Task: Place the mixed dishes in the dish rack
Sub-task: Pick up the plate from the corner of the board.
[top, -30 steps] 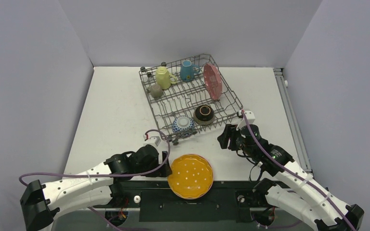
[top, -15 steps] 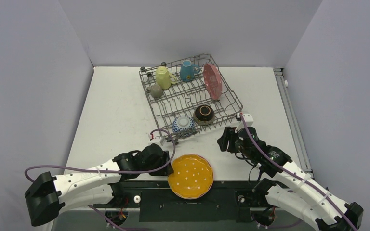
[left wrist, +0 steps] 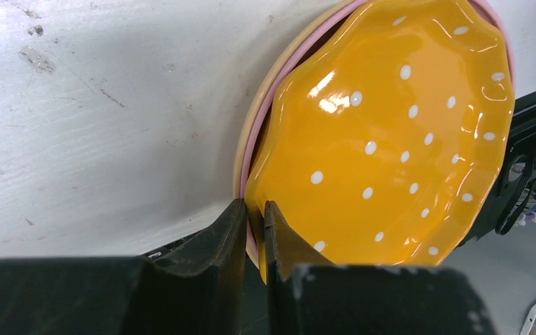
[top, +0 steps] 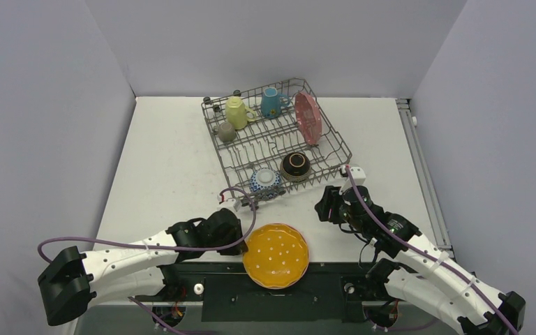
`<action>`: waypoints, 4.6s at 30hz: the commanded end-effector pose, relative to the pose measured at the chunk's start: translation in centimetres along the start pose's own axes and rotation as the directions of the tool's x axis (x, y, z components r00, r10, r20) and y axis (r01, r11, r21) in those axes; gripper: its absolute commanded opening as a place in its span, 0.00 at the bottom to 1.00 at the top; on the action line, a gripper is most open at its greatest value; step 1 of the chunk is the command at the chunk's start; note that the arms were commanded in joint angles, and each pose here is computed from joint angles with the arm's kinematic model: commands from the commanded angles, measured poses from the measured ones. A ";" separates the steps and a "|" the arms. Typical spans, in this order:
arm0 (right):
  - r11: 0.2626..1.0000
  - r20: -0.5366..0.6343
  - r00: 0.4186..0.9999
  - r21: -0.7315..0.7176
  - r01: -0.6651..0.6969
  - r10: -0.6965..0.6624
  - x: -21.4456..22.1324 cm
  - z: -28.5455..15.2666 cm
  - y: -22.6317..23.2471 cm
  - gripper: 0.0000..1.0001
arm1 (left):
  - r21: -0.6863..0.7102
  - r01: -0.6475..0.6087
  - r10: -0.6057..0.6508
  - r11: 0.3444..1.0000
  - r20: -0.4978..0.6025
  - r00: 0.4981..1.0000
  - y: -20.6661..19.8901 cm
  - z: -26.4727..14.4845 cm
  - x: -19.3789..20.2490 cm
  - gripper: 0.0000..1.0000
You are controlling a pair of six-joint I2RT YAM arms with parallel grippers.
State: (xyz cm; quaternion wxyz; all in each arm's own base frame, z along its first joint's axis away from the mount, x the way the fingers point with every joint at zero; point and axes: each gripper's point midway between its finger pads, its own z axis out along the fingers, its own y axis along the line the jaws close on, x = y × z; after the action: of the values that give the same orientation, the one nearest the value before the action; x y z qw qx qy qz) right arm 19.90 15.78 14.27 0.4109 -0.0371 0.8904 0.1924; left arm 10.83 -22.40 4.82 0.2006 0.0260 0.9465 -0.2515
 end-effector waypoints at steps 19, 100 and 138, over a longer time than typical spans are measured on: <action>1.000 0.018 1.000 -0.018 0.006 -0.005 -0.7 -0.3 1.0 0.46 | 0.036 -0.054 0.049 0.998 0.131 0.990 -2.1 -4.1 -3.7 0.00; 0.827 -0.444 0.885 -0.439 -0.352 0.141 16.1 2.1 14.2 0.34 | 0.003 0.079 -0.079 0.997 0.178 0.981 3.0 -3.3 -1.3 0.00; 0.794 -0.150 0.966 -0.549 -0.260 0.213 4.8 -3.3 14.0 0.00 | 0.103 -0.068 0.033 0.992 0.310 0.950 -2.4 -9.2 -6.7 0.79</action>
State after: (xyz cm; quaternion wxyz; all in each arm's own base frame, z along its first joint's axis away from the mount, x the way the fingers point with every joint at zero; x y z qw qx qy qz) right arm 9.20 26.50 9.39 0.2513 -0.0614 0.8623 0.4353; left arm 12.36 -19.39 12.64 0.3145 0.0015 0.9040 -0.2896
